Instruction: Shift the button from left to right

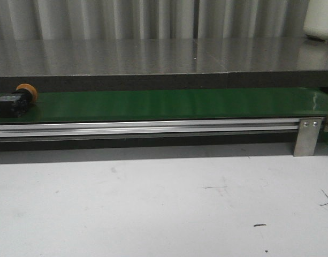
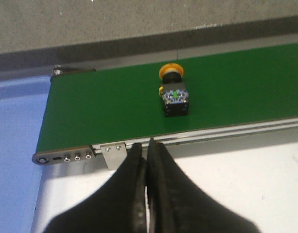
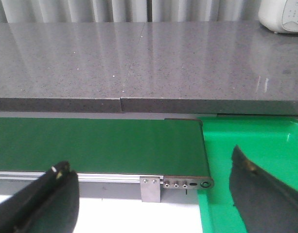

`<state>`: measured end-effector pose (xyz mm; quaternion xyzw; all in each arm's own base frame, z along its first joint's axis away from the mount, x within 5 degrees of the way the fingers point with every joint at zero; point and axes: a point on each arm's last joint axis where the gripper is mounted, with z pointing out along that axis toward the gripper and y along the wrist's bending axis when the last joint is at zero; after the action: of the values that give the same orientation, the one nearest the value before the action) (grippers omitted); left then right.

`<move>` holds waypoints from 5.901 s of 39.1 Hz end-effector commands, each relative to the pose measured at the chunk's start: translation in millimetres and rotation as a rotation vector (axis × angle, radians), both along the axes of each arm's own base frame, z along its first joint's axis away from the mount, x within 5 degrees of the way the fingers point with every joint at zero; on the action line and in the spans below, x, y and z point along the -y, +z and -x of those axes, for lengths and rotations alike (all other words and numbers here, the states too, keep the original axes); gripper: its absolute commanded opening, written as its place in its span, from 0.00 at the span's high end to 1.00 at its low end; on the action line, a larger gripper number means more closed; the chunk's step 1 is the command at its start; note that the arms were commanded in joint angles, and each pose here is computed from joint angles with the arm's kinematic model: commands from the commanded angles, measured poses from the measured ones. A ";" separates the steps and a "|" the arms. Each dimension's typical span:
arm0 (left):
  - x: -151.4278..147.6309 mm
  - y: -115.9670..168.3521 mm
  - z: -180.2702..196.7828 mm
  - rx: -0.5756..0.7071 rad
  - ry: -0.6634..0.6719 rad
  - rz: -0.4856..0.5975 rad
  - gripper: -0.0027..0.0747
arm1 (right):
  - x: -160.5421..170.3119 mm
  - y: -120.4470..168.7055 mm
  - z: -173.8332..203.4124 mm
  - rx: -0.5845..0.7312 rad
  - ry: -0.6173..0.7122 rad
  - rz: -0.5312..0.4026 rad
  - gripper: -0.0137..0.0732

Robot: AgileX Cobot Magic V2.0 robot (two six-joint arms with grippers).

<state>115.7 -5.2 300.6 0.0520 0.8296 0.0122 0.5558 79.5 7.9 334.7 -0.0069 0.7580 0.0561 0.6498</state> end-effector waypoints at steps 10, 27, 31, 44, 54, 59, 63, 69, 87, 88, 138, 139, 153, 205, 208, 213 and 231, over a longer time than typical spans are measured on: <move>-2.7 -8.6 72.7 0.415 -0.012 0.062 0.99 | 0.4 16.3 -1.4 0.092 -0.003 0.008 0.10; -2.9 -8.3 76.7 0.431 -0.013 0.063 0.99 | 0.4 16.2 -1.4 0.091 -0.003 0.008 0.10; -2.9 -8.3 76.7 0.431 -0.013 0.063 0.99 | 0.4 16.2 -1.4 0.091 -0.003 0.008 0.10; -2.9 -8.3 76.7 0.431 -0.013 0.063 0.99 | 0.4 16.2 -1.4 0.091 -0.003 0.008 0.10; -2.9 -8.3 76.7 0.431 -0.013 0.063 0.99 | 0.4 16.2 -1.4 0.091 -0.003 0.008 0.10; -2.9 -8.3 76.7 0.431 -0.013 0.063 0.99 | 0.4 16.2 -1.4 0.091 -0.003 0.008 0.10; -2.9 -8.3 76.7 0.431 -0.013 0.063 0.99 | 0.4 16.2 -1.4 0.091 -0.003 0.008 0.10; -2.9 -8.3 76.7 0.431 -0.013 0.063 0.99 | 0.4 16.2 -1.4 0.091 -0.003 0.008 0.10; -2.9 -8.3 76.7 0.431 -0.013 0.063 0.99 | 0.4 16.8 -1.4 0.097 -0.004 0.008 0.10; -2.9 -8.3 76.7 0.431 -0.013 0.063 0.99 | 0.4 16.8 -1.4 0.097 -0.004 0.008 0.10; -2.9 -8.3 76.7 0.431 -0.013 0.063 0.99 | 0.4 16.8 -1.4 0.097 -0.004 0.008 0.10; -2.9 -8.3 76.7 0.431 -0.013 0.063 0.99 | 0.4 16.8 -1.4 0.097 -0.004 0.008 0.10; -2.9 -8.3 76.7 0.431 -0.013 0.063 0.99 | 0.4 16.7 -1.4 0.096 -0.004 0.008 0.10; -2.9 -8.3 76.7 0.431 -0.013 0.063 0.99 | -22.7 -30.6 -280.2 -0.496 -0.012 -0.092 0.10; -2.9 -8.3 76.7 0.431 -0.013 0.063 0.99 | -23.6 -35.3 -290.7 -0.511 -0.012 -0.094 0.10; -2.9 -8.3 76.7 0.431 -0.013 0.063 0.99 | -24.5 -51.2 -308.2 -0.554 -0.014 -0.091 0.10; -2.9 -8.3 76.7 0.431 -0.013 0.063 0.99 | -25.1 -74.4 -318.7 -0.672 -0.010 -0.085 0.49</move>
<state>39.7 -1.6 276.6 0.0392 0.7254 0.0040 0.6872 397.3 34.7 229.0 0.0408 0.9461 0.0784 0.3117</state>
